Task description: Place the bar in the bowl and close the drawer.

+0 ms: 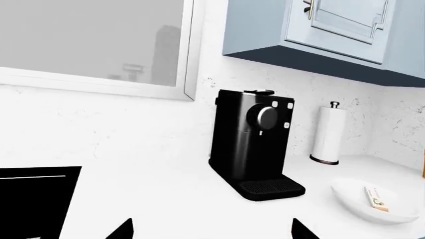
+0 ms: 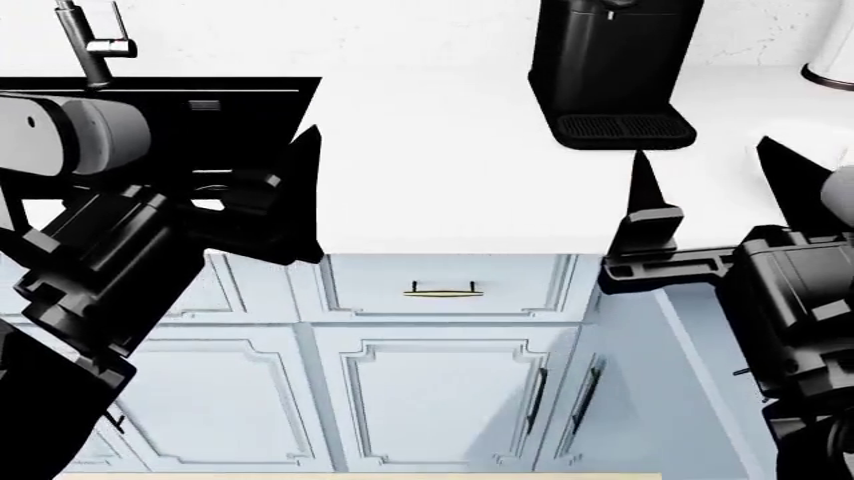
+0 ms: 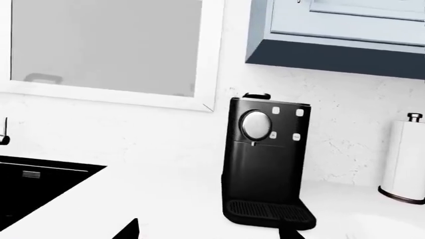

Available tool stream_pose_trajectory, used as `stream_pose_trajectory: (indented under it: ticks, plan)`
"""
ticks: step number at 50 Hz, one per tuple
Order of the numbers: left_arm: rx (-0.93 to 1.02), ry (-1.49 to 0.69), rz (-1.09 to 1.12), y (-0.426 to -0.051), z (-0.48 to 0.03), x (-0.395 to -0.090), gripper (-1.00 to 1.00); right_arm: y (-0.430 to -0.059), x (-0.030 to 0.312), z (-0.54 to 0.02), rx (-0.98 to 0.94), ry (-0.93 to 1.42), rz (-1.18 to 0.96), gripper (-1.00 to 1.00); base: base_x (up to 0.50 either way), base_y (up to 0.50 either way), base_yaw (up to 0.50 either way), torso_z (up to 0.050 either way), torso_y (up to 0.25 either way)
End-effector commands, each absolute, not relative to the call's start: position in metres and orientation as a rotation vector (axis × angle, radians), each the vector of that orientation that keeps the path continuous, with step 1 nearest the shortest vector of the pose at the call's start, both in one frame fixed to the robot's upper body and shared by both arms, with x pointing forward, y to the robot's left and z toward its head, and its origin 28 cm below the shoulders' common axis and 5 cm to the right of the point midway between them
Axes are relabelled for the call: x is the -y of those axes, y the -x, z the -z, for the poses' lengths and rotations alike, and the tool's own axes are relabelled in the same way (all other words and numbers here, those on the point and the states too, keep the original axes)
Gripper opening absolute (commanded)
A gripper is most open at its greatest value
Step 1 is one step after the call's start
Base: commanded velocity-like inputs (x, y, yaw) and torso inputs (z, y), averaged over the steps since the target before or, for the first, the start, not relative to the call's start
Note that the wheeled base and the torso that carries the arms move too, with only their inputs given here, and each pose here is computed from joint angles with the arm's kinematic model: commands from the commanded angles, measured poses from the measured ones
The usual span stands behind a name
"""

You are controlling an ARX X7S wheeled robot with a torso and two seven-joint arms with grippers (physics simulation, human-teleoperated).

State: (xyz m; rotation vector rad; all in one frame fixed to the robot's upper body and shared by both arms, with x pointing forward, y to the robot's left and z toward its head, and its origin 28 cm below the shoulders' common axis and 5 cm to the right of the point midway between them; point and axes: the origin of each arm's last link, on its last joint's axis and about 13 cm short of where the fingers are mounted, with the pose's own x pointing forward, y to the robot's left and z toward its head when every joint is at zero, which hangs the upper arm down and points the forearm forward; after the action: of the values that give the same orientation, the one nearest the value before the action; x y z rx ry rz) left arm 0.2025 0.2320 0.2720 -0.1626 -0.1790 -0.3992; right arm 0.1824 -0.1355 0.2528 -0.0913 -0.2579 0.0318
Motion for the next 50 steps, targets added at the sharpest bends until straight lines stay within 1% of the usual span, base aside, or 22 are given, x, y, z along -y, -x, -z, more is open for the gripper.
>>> stream_pose_trajectory:
  ticks: [1, 7, 50]
  plan:
    - [0.175, 0.163, 0.401, -0.2024, -0.27, -0.2321, 1.0, -0.1827, 0.1375, -0.2526, 0.253, 0.051, -0.018, 1.0, 0.0, 0.0, 0.0, 0.0, 0.0]
    - [0.176, 0.169, 0.399, -0.2022, -0.2702, -0.2326, 1.0, -0.182, 0.1386, -0.2527, 0.27, 0.032, -0.01, 1.0, -0.01, 0.0, -0.07, 0.0, 0.0]
    - [0.169, 0.181, 0.411, -0.201, -0.2688, -0.2318, 1.0, -0.1808, 0.1395, -0.2517, 0.266, 0.009, -0.018, 1.0, -0.17, 0.02, -0.5, 0.0, 0.0]
